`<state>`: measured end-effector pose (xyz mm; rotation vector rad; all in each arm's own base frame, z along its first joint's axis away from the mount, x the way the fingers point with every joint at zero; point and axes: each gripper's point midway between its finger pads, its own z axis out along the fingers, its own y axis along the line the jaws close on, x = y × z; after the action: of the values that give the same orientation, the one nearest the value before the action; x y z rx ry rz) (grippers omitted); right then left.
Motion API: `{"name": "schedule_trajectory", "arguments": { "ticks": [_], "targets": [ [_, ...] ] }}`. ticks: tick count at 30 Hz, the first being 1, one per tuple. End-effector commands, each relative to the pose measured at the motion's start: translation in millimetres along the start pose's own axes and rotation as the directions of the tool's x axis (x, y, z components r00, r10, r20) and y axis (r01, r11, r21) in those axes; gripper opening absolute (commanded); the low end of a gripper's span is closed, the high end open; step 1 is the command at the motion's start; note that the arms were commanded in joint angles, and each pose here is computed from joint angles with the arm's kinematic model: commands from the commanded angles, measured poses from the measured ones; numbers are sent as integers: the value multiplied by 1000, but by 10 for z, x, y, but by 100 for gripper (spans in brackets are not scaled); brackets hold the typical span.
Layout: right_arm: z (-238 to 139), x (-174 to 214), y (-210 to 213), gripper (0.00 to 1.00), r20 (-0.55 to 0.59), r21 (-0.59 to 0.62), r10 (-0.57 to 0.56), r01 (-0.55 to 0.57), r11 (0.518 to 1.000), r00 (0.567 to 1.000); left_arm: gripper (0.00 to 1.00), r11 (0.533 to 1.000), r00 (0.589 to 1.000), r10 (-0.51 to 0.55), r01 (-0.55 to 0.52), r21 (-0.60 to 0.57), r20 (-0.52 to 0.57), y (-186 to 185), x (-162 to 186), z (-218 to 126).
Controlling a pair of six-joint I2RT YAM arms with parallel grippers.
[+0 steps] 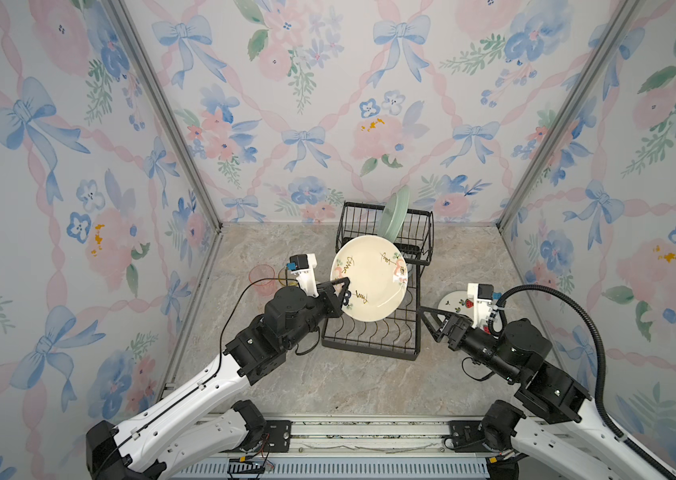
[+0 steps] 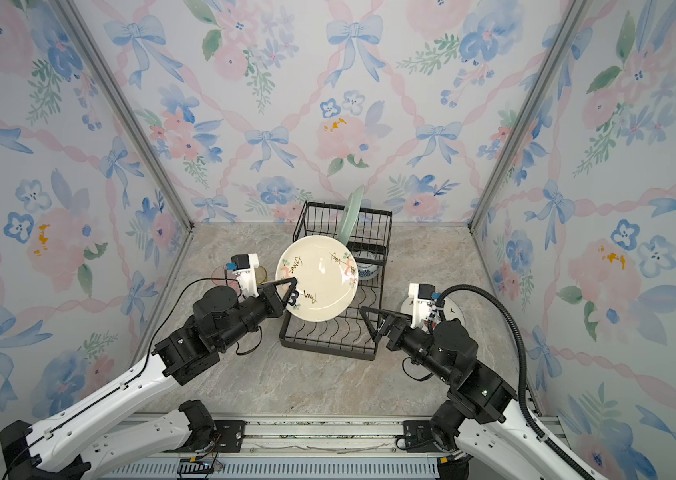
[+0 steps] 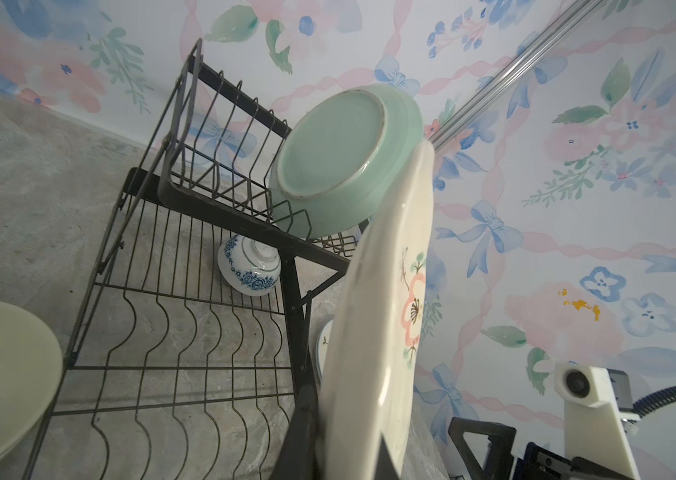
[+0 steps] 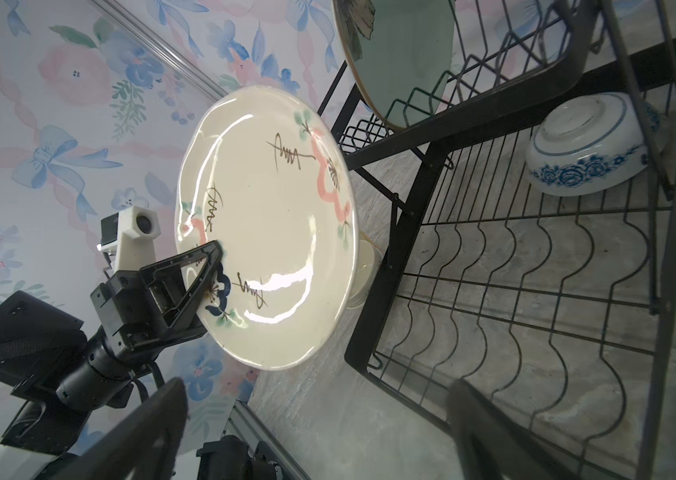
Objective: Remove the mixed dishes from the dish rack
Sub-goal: 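Lower the floral plate toward the right gripper while the right gripper grasps its rim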
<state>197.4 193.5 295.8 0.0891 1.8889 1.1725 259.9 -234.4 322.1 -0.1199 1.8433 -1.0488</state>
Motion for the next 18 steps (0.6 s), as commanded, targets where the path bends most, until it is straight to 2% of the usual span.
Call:
{"name": "schedule_trajectory", "arguments": {
  "ticks": [1, 6, 12, 18],
  "targets": [
    [17, -208, 111, 99, 86, 9, -44, 43, 999, 995, 0, 961, 980, -145, 107, 257, 136, -551, -469, -175],
    [103, -231, 112, 98, 102, 10, -45, 44, 999, 994, 0, 935, 974, -199, 156, 318, 107, -601, -427, -193],
    [201, -250, 138, 92, 102, 10, -49, 48, 999, 994, 0, 901, 970, -244, 221, 374, 15, -655, -294, -69],
    [235, -296, 182, 79, 121, -4, -38, 39, 999, 992, 0, 889, 966, -256, 250, 384, -37, -645, -190, 21]
  ]
}}
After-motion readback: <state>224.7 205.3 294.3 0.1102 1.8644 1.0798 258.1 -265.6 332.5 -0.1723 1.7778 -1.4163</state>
